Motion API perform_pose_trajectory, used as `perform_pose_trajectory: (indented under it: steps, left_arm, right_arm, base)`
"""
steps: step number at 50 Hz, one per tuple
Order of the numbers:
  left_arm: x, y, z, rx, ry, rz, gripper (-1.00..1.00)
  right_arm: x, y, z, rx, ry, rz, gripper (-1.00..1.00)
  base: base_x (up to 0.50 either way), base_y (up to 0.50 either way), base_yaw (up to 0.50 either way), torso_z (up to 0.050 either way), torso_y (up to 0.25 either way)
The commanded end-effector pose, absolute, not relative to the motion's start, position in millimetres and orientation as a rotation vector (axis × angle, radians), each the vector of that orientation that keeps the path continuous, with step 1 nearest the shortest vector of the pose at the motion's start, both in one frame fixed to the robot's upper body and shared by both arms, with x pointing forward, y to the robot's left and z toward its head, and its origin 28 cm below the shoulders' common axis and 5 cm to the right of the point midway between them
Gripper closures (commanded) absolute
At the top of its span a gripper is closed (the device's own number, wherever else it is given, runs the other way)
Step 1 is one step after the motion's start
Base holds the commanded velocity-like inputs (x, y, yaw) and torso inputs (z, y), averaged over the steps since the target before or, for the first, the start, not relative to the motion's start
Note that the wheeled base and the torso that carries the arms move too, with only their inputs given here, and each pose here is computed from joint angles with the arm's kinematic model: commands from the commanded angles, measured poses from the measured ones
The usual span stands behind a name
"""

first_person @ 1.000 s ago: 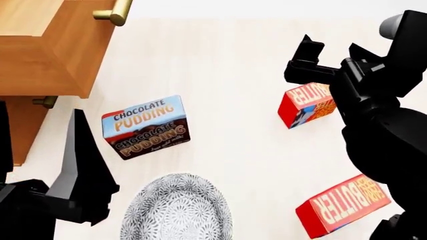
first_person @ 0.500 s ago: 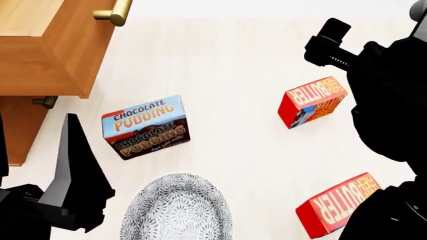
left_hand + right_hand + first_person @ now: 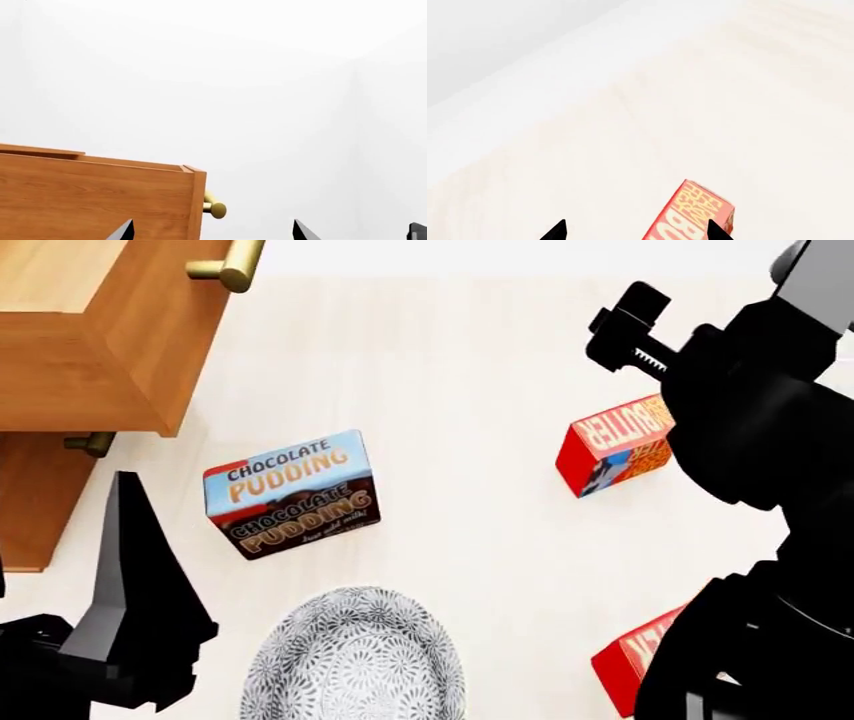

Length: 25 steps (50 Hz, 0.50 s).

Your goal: Put the butter at the front in the top drawer of the cabinet and close it.

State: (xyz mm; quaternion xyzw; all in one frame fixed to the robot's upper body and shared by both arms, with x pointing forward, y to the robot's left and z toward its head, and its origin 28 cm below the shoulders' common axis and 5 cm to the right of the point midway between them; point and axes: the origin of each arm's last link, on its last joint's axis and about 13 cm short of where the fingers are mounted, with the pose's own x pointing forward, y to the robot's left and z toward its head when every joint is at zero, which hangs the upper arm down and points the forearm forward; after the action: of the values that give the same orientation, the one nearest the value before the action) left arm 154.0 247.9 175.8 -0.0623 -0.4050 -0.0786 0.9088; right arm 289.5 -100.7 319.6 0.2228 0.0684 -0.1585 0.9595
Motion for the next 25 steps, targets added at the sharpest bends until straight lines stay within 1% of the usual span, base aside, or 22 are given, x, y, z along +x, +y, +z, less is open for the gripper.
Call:
perform_pose_trajectory:
  steps: [1,25]
  left_arm:
    - [153.9,248.5,175.7,-0.128,-0.840,-0.161,-1.00]
    - [152.9,249.6,173.3,-0.127,-0.839,-0.163,-1.00]
  right_arm:
    - [302.4,-100.0,319.4,0.515,0.205,-0.337,-1.00]
    - [308.2,-101.7,316.8,0.552,0.214,-0.459,-1.00]
  base:
    - [0.00,0.00,0.00,0.000,0.000]
    - [0.00,0.00,0.00,0.000,0.000]
